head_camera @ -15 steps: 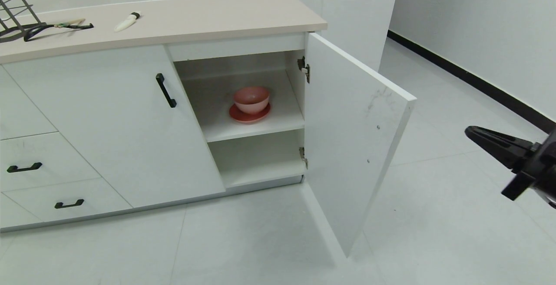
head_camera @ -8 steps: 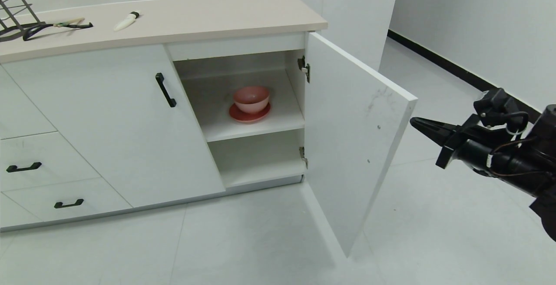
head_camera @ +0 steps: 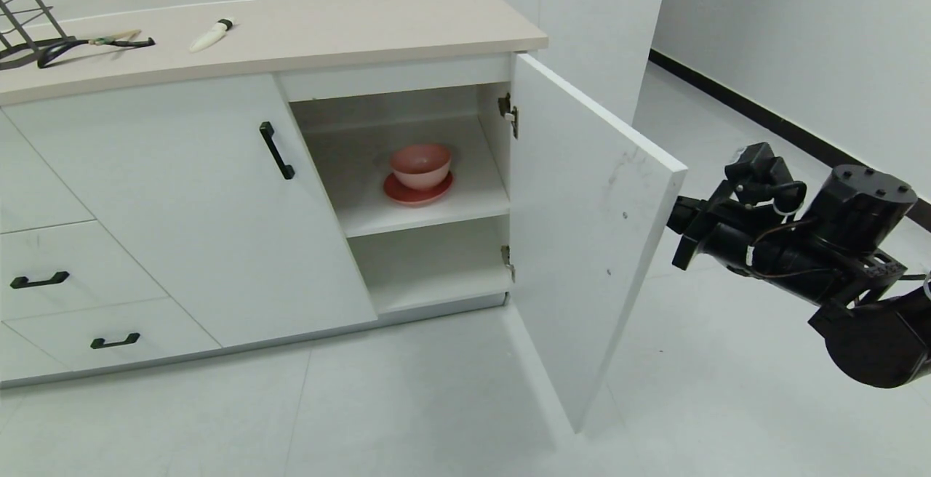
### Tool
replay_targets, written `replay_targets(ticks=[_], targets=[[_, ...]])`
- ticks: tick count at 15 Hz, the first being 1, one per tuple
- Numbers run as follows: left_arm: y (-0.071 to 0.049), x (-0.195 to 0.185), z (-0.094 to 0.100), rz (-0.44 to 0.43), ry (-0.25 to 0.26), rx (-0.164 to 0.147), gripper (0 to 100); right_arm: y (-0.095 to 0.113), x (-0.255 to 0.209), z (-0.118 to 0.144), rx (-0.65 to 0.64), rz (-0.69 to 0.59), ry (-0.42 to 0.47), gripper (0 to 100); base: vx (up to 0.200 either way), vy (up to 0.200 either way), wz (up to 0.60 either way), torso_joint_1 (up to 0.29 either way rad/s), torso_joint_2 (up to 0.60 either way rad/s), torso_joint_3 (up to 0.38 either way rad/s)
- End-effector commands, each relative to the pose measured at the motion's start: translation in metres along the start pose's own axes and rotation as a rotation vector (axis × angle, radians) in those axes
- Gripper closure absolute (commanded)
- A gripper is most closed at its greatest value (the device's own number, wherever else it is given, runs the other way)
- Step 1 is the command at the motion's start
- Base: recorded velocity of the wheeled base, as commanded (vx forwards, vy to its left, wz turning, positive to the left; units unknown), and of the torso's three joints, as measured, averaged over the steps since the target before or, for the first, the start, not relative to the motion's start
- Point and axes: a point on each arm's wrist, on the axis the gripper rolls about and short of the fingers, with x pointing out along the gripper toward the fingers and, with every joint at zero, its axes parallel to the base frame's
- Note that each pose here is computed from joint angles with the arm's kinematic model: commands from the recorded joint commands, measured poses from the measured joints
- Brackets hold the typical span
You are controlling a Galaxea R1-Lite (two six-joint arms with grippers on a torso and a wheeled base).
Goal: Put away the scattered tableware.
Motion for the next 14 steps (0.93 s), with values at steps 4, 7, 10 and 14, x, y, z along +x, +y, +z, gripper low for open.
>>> replay_targets(ticks=[4, 7, 10, 14], targets=[[0.000, 0.000, 0.000, 0.001, 0.003, 0.000, 0, 0.020, 0.002, 0.008, 0.014, 0.057, -0.013, 100, 0.000, 0.000, 0.00, 0.000, 0.00, 0.000], [0.000, 0.000, 0.000, 0.001, 0.001, -0.002, 0, 0.041, 0.013, 0.011, 0.030, 0.125, -0.034, 100, 0.000, 0.000, 0.00, 0.000, 0.00, 0.000], [0.000, 0.000, 0.000, 0.001, 0.001, -0.002, 0, 0.061, 0.033, 0.004, 0.054, 0.192, -0.045, 100, 0.000, 0.000, 0.00, 0.000, 0.00, 0.000], [0.000, 0.000, 0.000, 0.001, 0.001, -0.005, 0, 0.073, 0.068, -0.003, 0.054, 0.238, -0.096, 100, 0.000, 0.000, 0.00, 0.000, 0.00, 0.000]])
